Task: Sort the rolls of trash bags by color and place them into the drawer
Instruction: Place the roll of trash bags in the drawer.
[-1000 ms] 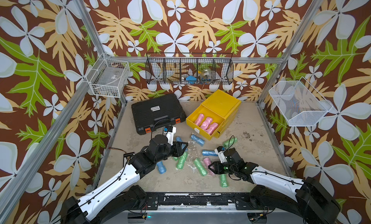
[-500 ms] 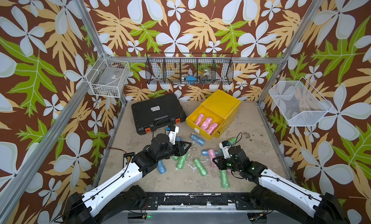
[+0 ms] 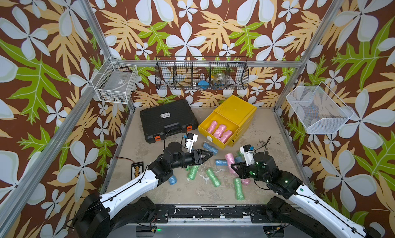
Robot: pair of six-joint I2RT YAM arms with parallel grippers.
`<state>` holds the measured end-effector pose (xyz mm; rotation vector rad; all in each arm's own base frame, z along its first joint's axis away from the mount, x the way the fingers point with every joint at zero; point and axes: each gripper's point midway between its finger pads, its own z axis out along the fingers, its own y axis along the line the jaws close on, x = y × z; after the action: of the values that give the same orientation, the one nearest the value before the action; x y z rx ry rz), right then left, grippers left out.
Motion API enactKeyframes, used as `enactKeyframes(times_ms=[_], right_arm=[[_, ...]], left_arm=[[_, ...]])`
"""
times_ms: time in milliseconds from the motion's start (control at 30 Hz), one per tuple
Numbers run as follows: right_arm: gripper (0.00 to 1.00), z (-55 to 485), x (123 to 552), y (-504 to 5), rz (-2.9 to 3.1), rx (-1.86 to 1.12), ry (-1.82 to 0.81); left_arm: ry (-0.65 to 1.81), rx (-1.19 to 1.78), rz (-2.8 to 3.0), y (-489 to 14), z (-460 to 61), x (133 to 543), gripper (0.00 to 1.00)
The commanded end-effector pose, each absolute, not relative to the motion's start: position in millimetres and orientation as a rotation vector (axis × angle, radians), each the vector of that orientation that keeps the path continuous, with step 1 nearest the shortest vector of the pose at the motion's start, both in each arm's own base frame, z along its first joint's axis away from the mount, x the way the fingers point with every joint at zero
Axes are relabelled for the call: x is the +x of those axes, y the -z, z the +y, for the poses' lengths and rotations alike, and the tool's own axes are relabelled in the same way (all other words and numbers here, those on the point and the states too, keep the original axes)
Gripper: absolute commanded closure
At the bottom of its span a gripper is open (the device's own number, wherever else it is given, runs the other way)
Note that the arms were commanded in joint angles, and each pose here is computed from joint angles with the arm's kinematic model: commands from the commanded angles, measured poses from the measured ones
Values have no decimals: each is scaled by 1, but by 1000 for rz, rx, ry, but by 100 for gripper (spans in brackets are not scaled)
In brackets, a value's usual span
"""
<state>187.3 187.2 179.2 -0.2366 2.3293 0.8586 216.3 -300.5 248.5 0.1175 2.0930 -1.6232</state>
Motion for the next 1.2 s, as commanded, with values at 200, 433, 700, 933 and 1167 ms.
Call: enactKeyframes(times_ms=[200,433,700,933,1167], right_arm=[[87,221,170,-233,2227,-352,-1163],[87,237,178,-256,2159,-374,-1252],[87,247,182,-270,2109,-389,-1311],[87,259,187,-271,2095,-415,-1359],[68,265,196,-288,2040,-443,-1351]], left_arm=[[1773,171,2015,-277,-322,206,41],[1755,185,2040,-273,-330,205,40],[1733,169,2052,-268,-327,206,40],[1777,216,2004,-287,-336,208,44],[1766,261,2031,-288,-344,210,89]])
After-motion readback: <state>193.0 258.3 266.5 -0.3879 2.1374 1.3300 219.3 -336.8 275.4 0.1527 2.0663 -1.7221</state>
